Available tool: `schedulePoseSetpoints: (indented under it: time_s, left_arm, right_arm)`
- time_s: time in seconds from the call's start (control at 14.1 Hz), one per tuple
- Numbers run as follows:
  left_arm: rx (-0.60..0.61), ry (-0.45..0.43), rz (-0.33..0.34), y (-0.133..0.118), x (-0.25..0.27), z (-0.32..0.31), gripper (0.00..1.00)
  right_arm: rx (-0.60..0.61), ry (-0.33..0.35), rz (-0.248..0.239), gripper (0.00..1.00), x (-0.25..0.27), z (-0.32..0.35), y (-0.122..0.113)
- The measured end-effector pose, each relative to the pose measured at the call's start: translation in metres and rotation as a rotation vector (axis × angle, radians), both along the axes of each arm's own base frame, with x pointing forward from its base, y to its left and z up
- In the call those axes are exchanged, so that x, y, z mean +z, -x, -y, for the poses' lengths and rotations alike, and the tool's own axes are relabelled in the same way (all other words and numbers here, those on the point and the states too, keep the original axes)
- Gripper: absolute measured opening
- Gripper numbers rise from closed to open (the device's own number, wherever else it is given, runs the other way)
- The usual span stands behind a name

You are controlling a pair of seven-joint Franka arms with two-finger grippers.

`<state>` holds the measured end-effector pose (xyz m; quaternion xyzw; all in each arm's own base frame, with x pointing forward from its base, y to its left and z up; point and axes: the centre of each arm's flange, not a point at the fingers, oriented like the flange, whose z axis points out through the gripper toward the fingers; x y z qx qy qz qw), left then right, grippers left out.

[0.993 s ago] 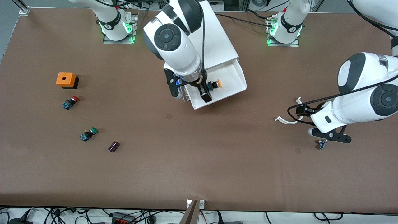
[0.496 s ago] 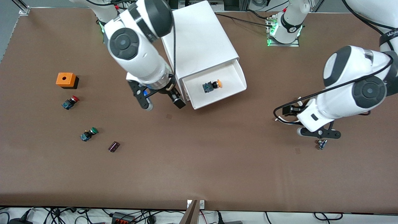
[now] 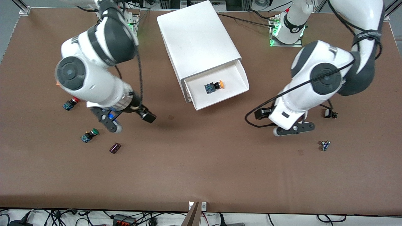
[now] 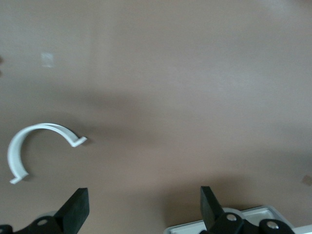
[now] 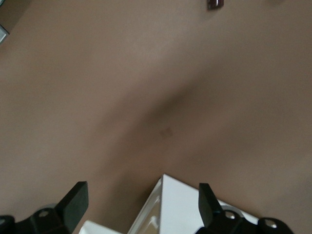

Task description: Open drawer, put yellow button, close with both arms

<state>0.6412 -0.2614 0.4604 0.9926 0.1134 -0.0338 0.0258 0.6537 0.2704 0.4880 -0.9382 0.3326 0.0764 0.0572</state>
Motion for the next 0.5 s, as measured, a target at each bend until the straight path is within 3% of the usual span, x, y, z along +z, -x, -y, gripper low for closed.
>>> schedulePoseSetpoints:
  time_s: [0.21,0.5]
  left_arm:
    - [0.068,0.013,0.003,0.009,-0.018,0.042,1.00]
    - [0.111,-0.003,-0.045,0.028,-0.048,0.089,1.00]
  right_arm:
    - [0.136,-0.015,-0.008,1.00,-0.010,0.072,-0.019]
    - [0.302,0.008,-0.002,1.00,-0.008,0.152,-0.030]
